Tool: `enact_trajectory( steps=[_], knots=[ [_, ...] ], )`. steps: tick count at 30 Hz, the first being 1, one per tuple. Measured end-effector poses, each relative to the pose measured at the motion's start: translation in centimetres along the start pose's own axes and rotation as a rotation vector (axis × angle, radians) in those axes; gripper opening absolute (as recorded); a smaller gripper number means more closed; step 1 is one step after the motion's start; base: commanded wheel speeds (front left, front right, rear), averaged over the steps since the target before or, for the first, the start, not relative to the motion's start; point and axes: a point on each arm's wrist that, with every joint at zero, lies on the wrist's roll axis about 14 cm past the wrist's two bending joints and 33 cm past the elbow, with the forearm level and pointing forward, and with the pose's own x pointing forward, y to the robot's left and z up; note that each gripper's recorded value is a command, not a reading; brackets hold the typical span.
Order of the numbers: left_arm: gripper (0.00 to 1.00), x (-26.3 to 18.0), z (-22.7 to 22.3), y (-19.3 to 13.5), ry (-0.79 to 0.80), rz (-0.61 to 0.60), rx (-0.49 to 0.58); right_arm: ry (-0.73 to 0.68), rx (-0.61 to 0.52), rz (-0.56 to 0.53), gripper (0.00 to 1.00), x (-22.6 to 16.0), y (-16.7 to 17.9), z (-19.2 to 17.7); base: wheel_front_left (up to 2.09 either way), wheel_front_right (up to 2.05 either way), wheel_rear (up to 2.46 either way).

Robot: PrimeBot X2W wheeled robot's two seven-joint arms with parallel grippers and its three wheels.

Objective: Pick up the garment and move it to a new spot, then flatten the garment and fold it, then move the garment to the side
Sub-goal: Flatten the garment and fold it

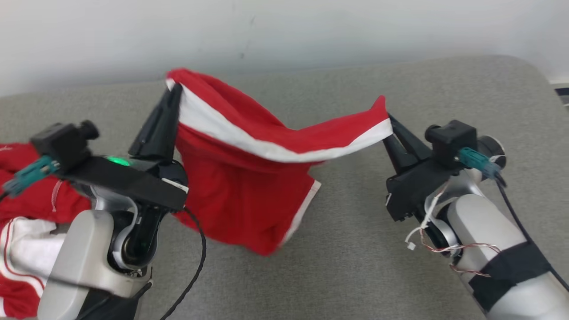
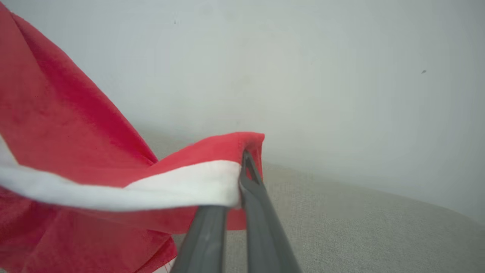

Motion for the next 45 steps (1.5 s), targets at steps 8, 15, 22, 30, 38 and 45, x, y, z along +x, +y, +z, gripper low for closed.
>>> enact_trajectory(
  steps=[8, 15, 22, 30, 38, 45],
  knots=[
    [0.00, -1.1, 5.5, -6.7, -0.206, -0.182, -0.214, -0.190, -0.063, -0.099, 0.00, -3.9, -3.6, 6.3, 0.00, 0.00, 0.00],
    [0.00, -3.4, 5.5, -10.4, -0.149, -0.315, -0.353, -0.243, -0.087, -0.152, 0.00, -7.5, -5.1, 8.7, 0.00, 0.00, 0.00],
    [0.00, -0.2, -1.3, -5.2, 0.069, -0.107, -0.335, -0.062, -0.010, -0.085, 0.00, -2.5, -4.2, 5.6, 0.00, 0.00, 0.00],
    [0.00, 9.6, 8.3, -2.9, -0.230, -0.066, -0.220, -0.223, -0.015, -0.134, 0.00, 6.4, -7.1, 14.9, 0.00, 0.00, 0.00],
    [0.00, 9.1, 0.2, 1.6, -0.059, 0.022, -0.270, -0.007, -0.090, -0.095, 0.00, 8.7, -7.2, 6.1, 0.00, 0.00, 0.00],
    [0.00, 3.0, -11.3, 8.0, 0.270, 0.214, -0.297, 0.311, -0.040, -0.058, 0.00, 5.3, -6.2, -7.1, 0.00, 0.00, 0.00]
  ],
)
